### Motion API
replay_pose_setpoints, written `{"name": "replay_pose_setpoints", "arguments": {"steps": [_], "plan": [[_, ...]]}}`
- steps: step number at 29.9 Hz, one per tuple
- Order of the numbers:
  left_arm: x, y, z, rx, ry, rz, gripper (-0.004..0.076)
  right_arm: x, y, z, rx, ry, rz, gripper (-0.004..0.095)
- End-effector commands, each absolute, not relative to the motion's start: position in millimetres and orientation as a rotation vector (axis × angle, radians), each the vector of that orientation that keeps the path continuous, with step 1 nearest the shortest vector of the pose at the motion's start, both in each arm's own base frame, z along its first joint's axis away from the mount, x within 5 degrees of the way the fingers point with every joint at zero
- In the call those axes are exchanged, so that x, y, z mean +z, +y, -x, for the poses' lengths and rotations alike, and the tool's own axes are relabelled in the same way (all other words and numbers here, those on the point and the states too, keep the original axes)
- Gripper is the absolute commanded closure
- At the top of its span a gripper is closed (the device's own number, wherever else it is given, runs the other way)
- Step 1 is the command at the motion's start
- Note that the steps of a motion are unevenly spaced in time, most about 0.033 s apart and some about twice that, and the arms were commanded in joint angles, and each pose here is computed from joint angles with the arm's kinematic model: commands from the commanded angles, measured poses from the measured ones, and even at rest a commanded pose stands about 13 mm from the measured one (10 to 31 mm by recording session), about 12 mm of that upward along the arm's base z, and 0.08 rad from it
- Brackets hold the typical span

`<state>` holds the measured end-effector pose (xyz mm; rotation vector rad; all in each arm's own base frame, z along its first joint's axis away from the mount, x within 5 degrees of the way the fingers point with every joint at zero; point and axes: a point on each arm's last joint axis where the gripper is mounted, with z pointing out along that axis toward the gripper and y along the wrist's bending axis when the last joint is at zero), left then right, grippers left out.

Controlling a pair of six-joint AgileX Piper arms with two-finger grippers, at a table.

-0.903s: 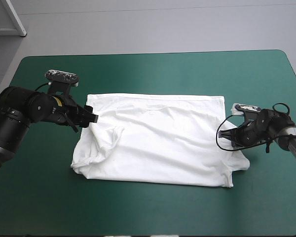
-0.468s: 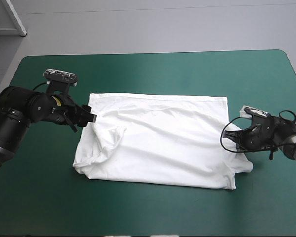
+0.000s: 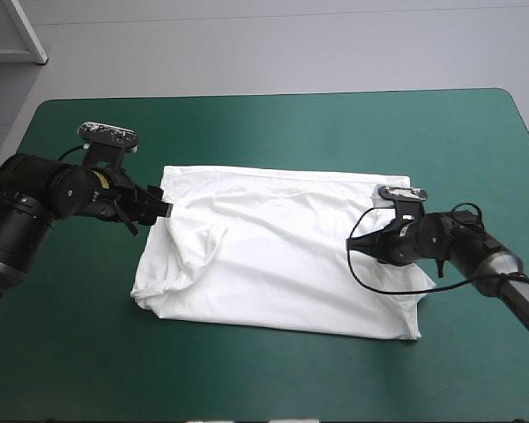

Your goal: Fold the cloth

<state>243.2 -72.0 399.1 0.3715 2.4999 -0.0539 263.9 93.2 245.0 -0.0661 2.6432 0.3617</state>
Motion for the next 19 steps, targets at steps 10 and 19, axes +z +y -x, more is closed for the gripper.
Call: {"name": "replay_pose_setpoints", "arguments": {"steps": [10,19], "plan": [[419,-72,-237,-0.089,2.393,-0.380,0.0157,233,146,-271,0.410,2.625,0.275,0.0907],[416,-71,-234,-0.071,2.431,-0.414,0.0157,280,144,-269,0.370,2.555,0.399,0.0276]]}}
